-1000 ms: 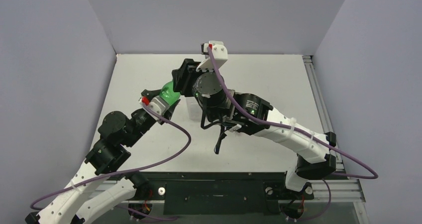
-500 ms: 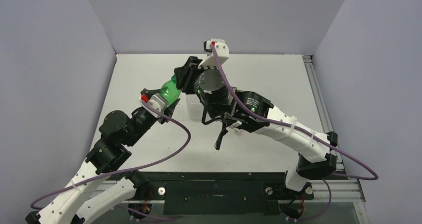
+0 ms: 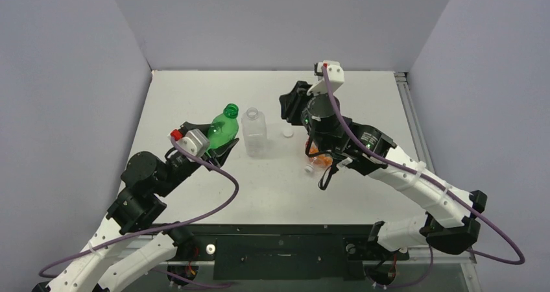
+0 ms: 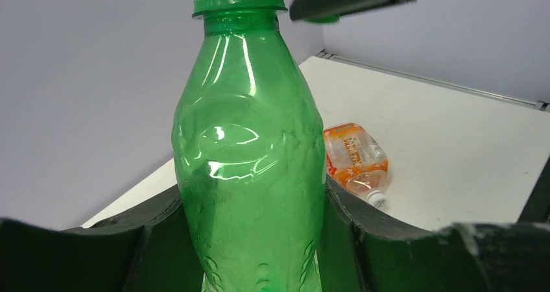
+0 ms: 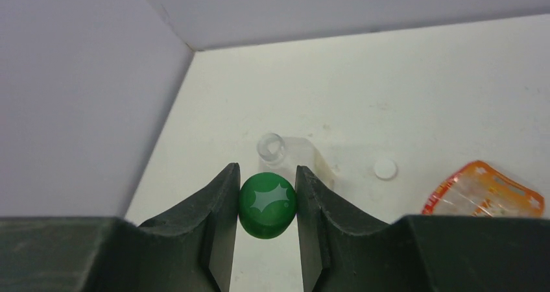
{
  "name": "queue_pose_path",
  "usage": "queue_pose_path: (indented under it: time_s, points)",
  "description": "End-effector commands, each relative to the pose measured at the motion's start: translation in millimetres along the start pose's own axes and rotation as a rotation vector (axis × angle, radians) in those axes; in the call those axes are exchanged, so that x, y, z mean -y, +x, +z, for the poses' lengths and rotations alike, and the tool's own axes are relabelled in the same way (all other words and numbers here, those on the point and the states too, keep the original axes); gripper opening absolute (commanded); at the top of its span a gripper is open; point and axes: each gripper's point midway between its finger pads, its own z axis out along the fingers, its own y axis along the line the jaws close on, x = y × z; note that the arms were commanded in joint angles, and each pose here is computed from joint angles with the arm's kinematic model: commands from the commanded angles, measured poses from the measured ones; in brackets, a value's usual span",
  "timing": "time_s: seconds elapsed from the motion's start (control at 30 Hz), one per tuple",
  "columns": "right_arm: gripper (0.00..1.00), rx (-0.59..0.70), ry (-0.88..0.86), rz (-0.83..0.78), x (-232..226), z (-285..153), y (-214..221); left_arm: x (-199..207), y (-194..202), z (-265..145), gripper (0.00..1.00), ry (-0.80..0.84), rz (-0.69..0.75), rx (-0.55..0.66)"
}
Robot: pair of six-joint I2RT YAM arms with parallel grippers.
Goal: Unscrew the bottle caps
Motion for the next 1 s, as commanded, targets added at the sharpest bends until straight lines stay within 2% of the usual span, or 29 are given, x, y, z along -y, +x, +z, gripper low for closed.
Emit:
queue_pose_path:
  time_s: [0.0, 0.17, 0.3, 0.67, 0.9, 0.97]
  points:
    - [0.0, -0.084, 0.056, -0.073, 40.4, 7.7, 54.1, 11.2, -19.8, -1.5, 0.0, 0.055, -0.07, 0.075]
    - [0.0, -0.197, 0.097, -0.139, 75.0, 24.7, 137.9, 20.0, -19.5, -3.0, 0.0, 0.096, -0.103, 0.082]
    - [0.0, -0.248, 0.116, -0.183, 82.7, 43.8, 178.2, 23.5, -21.6, -5.0, 0.0, 0.112, -0.123, 0.092]
    - [0.0, -0.285, 0.111, -0.099, 115.4, 105.6, 248.7, 28.9, -25.5, -8.6, 0.0, 0.135, -0.174, 0.097]
    - [0.0, -0.291, 0.172, -0.102, 140.7, 113.6, 284.0, 32.0, -29.9, -7.6, 0.0, 0.15, -0.219, 0.094]
    - [0.03, -0.304, 0.187, -0.109, 148.4, 111.6, 293.8, 32.9, -30.5, -7.8, 0.0, 0.155, -0.224, 0.093]
